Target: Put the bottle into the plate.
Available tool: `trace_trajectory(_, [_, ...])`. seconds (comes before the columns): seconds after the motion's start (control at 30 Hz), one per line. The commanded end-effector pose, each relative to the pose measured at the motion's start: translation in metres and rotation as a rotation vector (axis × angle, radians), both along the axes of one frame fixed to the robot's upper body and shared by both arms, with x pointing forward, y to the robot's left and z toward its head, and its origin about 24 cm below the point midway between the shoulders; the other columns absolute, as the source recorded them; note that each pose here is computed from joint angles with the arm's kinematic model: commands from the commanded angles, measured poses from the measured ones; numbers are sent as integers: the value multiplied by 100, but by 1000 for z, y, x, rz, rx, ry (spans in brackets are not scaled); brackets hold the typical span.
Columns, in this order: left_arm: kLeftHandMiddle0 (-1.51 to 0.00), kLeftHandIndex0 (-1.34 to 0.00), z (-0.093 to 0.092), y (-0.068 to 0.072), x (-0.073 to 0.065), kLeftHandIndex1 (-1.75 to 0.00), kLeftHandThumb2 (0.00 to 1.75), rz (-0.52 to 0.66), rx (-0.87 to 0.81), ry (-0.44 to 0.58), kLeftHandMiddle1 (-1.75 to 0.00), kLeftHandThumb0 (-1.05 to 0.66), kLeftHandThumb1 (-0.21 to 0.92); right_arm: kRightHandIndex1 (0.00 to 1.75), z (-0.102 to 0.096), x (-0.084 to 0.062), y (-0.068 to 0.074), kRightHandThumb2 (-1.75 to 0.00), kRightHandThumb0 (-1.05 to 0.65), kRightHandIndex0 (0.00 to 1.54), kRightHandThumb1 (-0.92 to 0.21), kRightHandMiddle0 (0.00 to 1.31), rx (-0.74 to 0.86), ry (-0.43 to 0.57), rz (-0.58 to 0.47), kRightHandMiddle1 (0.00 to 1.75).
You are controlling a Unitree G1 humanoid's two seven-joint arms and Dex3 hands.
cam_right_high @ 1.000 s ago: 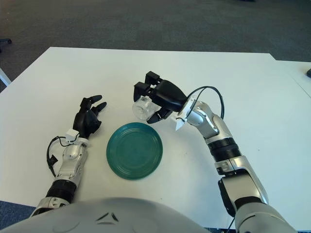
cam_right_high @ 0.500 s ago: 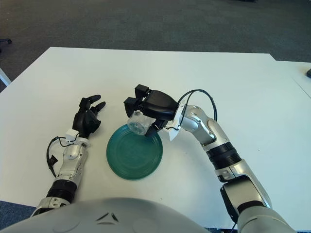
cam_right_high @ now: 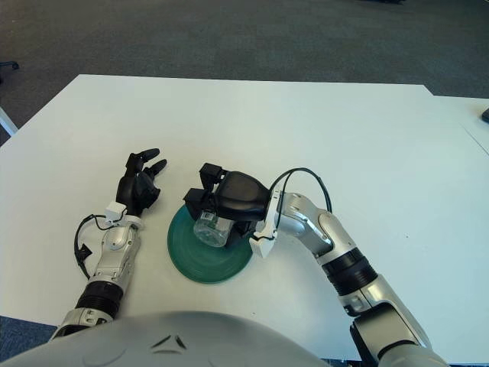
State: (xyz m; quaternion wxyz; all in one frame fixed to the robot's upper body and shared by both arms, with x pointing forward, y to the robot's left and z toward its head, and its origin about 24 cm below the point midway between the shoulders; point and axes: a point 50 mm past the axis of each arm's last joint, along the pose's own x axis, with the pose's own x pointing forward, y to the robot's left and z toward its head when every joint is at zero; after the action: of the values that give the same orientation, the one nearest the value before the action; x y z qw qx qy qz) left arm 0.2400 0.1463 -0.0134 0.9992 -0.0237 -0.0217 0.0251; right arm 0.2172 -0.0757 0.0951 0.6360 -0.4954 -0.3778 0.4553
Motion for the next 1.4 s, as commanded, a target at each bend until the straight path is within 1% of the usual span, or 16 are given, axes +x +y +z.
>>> trace_trajectory(0.0, [-47, -22, -41, -5, -33, -108, 104, -13, -6, 199, -45, -78, 92, 175, 5, -1, 0, -136, -50, 132, -28, 65, 18, -22, 0, 175])
trace_trajectory(0.23, [-47, -22, -39, -6, -34, -108, 104, -12, -12, 210, -45, -77, 92, 175, -3, -5, 2, -132, -48, 130, -32, 61, -20, -1, 15, 175])
trace_trajectory(0.73, [-47, -22, -36, -12, -36, -108, 104, -3, -6, 204, -45, -79, 92, 175, -15, -11, 1, -128, -47, 127, -35, 59, -26, 48, 23, 175])
trace_trajectory(0.97, [-47, -21, -31, -25, -37, -110, 105, 34, -29, 232, -47, -78, 92, 175, -20, -11, -6, -128, -47, 127, -34, 59, -30, 63, 25, 175])
trace_trajectory(1.1, [-48, -21, -29, -30, -36, -110, 106, 47, -34, 247, -48, -79, 92, 175, -21, -10, -9, -129, -48, 127, -33, 60, -25, 68, 31, 175])
trace_trajectory(1.2, [-48, -20, -27, -37, -31, -109, 106, 34, -43, 248, -48, -80, 92, 175, -23, -11, -10, -132, -48, 128, -31, 62, -22, 76, 37, 175])
trace_trajectory(1.37, [-47, -18, -26, -39, -29, -108, 106, 25, -43, 239, -48, -82, 92, 175, -26, -14, -9, -135, -49, 130, -29, 64, -13, 81, 42, 175])
